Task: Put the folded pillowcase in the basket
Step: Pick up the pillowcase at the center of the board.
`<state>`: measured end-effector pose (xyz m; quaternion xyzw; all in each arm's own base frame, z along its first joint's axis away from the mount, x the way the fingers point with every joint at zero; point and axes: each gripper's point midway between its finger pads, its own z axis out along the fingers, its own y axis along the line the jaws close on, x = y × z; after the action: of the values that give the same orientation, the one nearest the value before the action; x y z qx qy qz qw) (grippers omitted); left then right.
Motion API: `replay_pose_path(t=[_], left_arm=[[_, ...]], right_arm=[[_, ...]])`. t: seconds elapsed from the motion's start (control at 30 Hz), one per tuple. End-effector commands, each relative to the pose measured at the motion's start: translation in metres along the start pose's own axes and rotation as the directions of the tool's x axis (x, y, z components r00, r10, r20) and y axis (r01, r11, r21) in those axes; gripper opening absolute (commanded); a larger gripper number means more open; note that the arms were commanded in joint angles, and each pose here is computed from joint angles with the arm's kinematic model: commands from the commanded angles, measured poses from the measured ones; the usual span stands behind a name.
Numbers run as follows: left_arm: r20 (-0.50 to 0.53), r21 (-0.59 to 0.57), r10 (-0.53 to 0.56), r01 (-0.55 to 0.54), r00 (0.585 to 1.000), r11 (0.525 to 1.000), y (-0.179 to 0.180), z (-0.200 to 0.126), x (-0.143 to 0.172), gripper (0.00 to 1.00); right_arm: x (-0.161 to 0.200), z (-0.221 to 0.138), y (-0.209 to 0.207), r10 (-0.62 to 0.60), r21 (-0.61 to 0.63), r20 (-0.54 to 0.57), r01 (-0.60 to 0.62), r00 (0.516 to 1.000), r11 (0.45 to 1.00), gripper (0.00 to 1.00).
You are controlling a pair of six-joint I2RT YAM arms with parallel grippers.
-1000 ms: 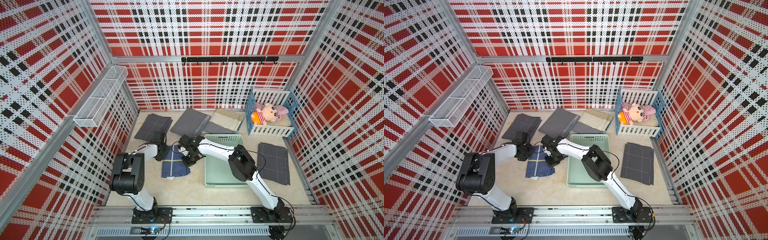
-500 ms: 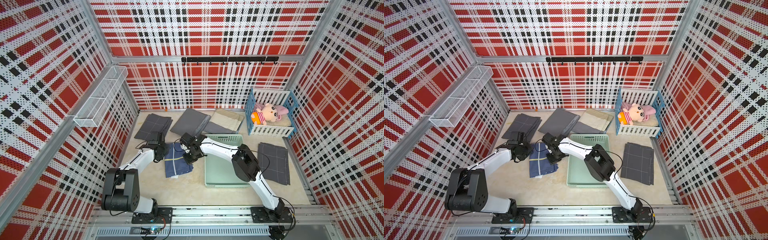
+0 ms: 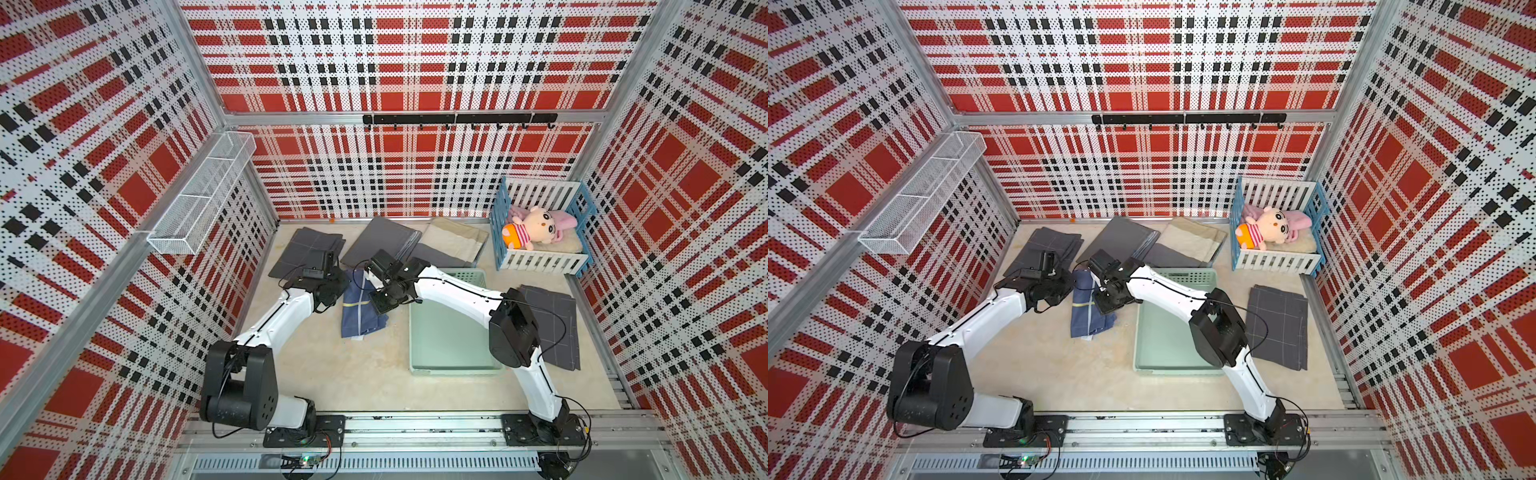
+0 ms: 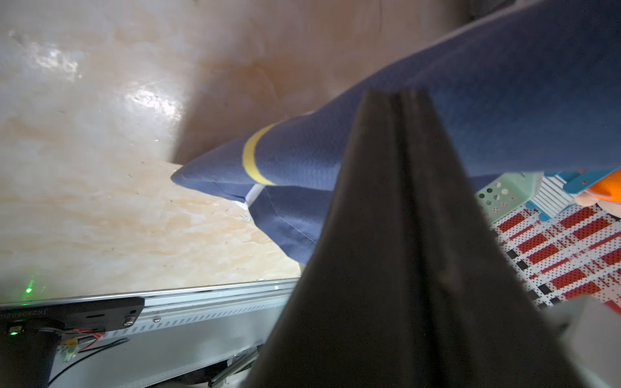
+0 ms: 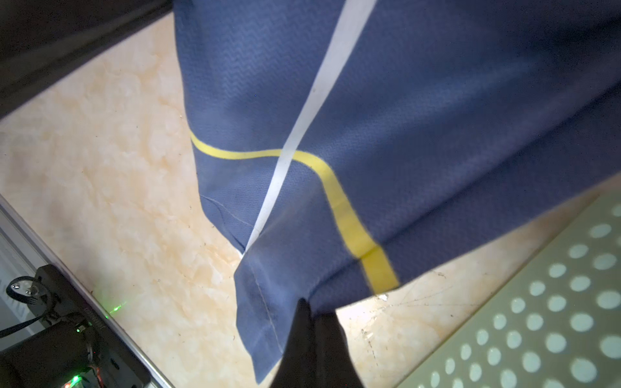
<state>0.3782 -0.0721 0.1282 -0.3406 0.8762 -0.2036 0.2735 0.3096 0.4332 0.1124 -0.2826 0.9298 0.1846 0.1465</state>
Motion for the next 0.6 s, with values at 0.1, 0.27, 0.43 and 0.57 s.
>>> replay_pose_path(t=[0.1, 0.27, 0.43, 0.57], left_arm=[[-0.028, -0.095, -0.010, 0.007, 1.000, 0.995, 0.032, 0.018, 0.013, 0.00], [-0.054, -0.166, -0.024, 0.014, 0.998, 0.986, 0.060, 0.036, 0.019, 0.00], [-0.044, -0.182, -0.031, 0.022, 0.999, 0.983, 0.065, 0.039, 0.013, 0.00], [-0.047, -0.189, -0.031, 0.021, 0.998, 0.982, 0.066, 0.042, 0.013, 0.24]], right_arm=[[0.010, 0.019, -0.013, 0.016, 0.008, -0.035, -0.015, 0.999, 1.000, 0.00], [0.029, 0.042, -0.021, 0.004, 0.012, -0.093, -0.003, 0.996, 1.000, 0.00], [0.036, 0.049, -0.026, -0.003, 0.024, -0.109, 0.006, 0.994, 1.000, 0.00], [0.043, 0.053, -0.028, 0.000, 0.026, -0.124, 0.003, 0.992, 1.000, 0.00]])
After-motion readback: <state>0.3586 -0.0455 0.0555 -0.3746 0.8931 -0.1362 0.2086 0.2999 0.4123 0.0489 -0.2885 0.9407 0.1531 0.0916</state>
